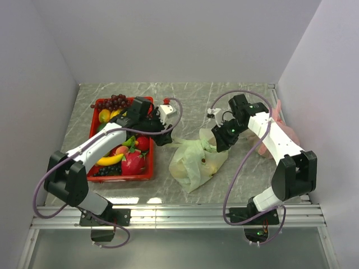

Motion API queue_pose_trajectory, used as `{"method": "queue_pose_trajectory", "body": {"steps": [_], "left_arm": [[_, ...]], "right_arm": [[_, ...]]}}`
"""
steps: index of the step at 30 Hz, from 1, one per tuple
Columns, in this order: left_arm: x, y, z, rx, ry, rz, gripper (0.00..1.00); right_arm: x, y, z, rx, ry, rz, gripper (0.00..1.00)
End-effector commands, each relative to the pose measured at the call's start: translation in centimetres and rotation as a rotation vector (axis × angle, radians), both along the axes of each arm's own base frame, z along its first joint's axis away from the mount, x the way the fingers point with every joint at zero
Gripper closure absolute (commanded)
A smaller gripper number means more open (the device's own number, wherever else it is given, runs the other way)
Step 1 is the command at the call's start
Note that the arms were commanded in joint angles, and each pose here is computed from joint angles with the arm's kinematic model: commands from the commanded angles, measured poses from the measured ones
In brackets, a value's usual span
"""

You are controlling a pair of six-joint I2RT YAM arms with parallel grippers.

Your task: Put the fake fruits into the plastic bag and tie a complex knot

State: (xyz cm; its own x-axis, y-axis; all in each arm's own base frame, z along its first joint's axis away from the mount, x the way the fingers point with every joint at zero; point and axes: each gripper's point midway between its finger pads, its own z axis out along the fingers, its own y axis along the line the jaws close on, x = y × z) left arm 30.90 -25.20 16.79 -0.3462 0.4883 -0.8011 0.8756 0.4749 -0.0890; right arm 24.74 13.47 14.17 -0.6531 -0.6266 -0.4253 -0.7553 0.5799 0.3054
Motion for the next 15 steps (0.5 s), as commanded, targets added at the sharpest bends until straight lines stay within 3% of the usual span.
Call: {"method": "queue_pose_trajectory", "body": {"steps": [1,7,10,14,15], "left_arm": [[1.3,-0.1,-0.6,0.072,-0.062,-0.043,0.19],[2.2,-0.6,-2.7,0.126,-0.093,-0.085,0.26],[3.4,-1.1,-3.4,0.126,-0.099,-0.045,0.37],[4.5,-1.6,-4.3,0.102,-0.047,0.036,0.63],[4.6,-1.6,-4.5,0.103,-0.038,0.052,0.76]], "right_arm": [[1.1,-0.3,0.0,-0.032,-0.072,-0.004,0.61],[1.2,-0.6,-0.3,-0.058,-0.078,-0.008,0.77],[1.3,-0.6,-0.2,-0.059,-0.085,-0.013,0.97],[1.9,-1.0,0.0,-0.078,-0.119,-0.031,1.00],[2.0,-1.0,0.0,-0.084,-0.131,-0.035,1.00]]}}
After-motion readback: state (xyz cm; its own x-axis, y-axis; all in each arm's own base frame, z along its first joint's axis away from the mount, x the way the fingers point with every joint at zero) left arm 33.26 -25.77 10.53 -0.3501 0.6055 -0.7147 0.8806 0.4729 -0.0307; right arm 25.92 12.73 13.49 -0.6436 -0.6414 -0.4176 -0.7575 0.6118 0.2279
